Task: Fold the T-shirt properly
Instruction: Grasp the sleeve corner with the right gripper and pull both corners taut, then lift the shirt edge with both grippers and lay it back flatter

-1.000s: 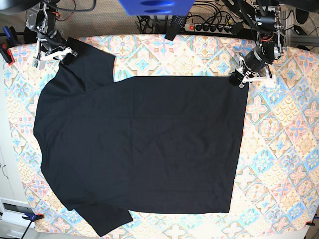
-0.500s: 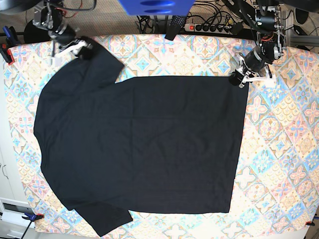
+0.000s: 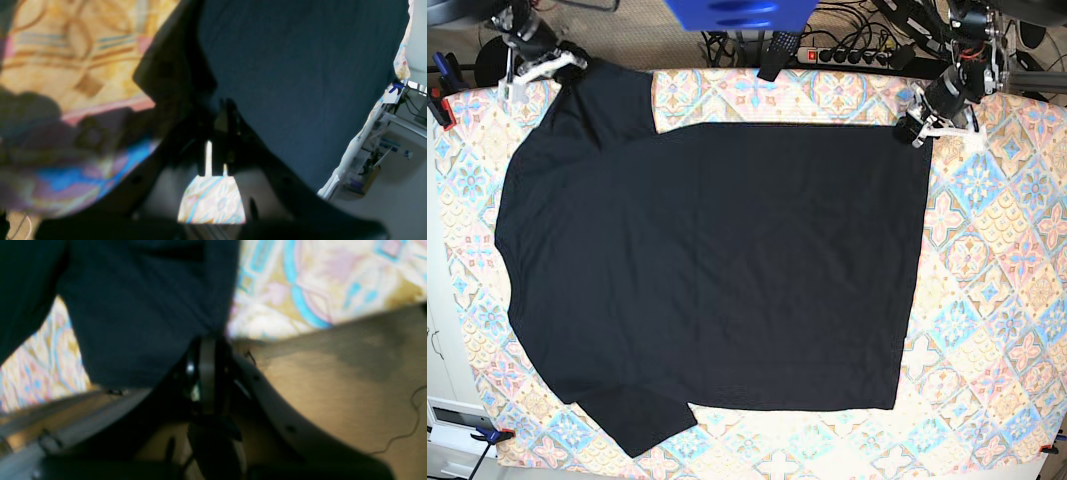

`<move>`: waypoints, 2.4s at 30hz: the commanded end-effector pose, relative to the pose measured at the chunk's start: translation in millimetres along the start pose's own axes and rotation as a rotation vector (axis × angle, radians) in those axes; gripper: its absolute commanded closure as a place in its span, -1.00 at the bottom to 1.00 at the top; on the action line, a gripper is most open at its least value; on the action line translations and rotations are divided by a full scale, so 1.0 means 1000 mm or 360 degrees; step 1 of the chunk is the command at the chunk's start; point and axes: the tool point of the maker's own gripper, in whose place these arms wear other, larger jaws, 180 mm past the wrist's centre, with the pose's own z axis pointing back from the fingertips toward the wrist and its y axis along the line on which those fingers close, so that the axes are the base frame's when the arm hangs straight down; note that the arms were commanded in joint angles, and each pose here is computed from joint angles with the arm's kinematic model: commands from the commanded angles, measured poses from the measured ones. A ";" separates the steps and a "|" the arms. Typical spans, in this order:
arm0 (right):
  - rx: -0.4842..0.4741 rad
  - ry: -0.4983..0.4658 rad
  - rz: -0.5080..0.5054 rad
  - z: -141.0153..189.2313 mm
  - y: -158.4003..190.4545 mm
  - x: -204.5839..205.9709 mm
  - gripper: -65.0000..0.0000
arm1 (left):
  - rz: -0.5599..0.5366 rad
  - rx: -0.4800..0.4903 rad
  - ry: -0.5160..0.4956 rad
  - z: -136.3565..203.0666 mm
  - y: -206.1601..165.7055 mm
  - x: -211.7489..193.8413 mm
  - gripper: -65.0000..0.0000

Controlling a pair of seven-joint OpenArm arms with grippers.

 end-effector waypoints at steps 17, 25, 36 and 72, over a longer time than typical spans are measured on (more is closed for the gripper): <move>-0.0036 -0.0035 0.0207 0.062 -0.010 0.002 1.00 | -0.0252 -0.0019 0.0048 0.057 -0.016 -0.030 1.00; -0.0021 -0.0223 0.0341 0.071 0.006 0.050 1.00 | -0.0378 -0.0227 -0.0115 0.061 -0.076 0.003 1.00; 0.0174 -0.0486 0.0497 0.028 0.070 0.162 1.00 | -0.0423 -0.0425 -0.0355 0.031 -0.141 0.074 1.00; 0.0364 -0.0559 0.0410 -0.069 0.129 0.280 0.56 | -0.0223 -0.0387 -0.0208 -0.070 -0.167 0.096 1.00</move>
